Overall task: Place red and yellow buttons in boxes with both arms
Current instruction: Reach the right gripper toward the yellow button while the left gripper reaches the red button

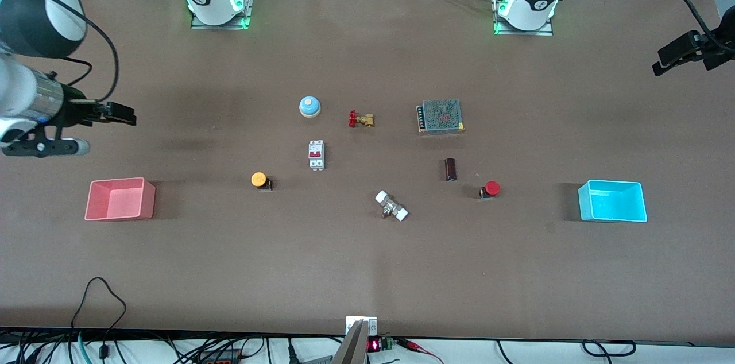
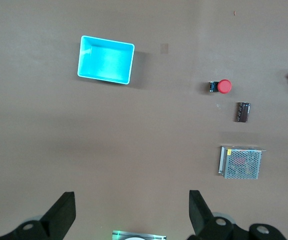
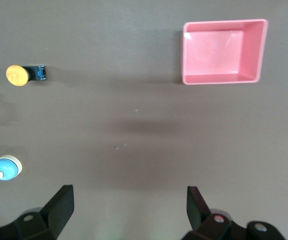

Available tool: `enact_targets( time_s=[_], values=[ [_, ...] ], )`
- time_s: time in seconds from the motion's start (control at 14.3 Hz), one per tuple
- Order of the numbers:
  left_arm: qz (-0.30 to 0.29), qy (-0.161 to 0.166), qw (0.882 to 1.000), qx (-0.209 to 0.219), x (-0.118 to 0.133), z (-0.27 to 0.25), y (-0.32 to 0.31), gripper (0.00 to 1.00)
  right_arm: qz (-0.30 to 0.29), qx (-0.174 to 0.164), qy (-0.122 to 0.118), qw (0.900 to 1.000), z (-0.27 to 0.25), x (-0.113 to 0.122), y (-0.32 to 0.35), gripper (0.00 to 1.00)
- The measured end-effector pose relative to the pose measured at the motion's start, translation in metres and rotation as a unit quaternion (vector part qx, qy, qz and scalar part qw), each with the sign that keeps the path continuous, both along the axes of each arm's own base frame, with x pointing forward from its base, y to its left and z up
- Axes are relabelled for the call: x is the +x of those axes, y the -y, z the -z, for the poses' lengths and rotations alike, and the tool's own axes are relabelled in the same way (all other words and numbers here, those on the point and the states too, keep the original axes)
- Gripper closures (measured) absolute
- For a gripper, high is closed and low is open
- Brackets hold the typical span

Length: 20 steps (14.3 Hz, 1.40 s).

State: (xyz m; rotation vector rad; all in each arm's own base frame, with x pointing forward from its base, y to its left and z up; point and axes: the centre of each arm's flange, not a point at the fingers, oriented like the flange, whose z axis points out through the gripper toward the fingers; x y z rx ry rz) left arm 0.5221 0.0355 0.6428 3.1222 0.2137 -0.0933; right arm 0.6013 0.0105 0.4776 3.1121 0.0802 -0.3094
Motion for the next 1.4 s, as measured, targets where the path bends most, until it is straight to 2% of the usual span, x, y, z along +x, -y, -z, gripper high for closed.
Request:
enact_targets(
  time_s=[0.21,0.49,0.77,0.91,1.12,1.26,1.4],
  values=[
    [0.0,0.0,1.0,0.0,0.0,0.0,0.0,0.0,-0.018,0.0,-0.003,1.0,0.032,0.008,-0.031,0.0],
    [-0.001,0.001,1.0,0.0,0.0,0.0,-0.002,0.0,-0.009,-0.011,-0.001,1.0,0.076,0.006,-0.077,0.0],
    [-0.002,0.004,1.0,0.0,0.001,-0.001,-0.002,0.0,-0.003,-0.019,0.01,1.0,0.09,0.004,-0.123,0.0],
    [-0.002,0.005,1.0,0.0,0.001,-0.001,-0.002,0.0,-0.002,-0.008,0.019,1.0,0.097,0.005,-0.138,0.0],
    [-0.002,0.006,1.0,0.0,0.001,-0.001,-0.002,0.0,0.005,0.018,0.014,1.0,0.111,0.006,-0.155,0.0],
    [0.0,0.008,1.0,0.0,0.003,0.001,-0.001,0.0,0.006,0.019,0.017,1.0,0.12,0.007,-0.163,0.0],
    [0.009,0.015,1.0,0.001,0.017,0.018,0.013,0.0,0.014,0.016,0.021,1.0,0.127,0.008,-0.173,0.0]
  ],
)
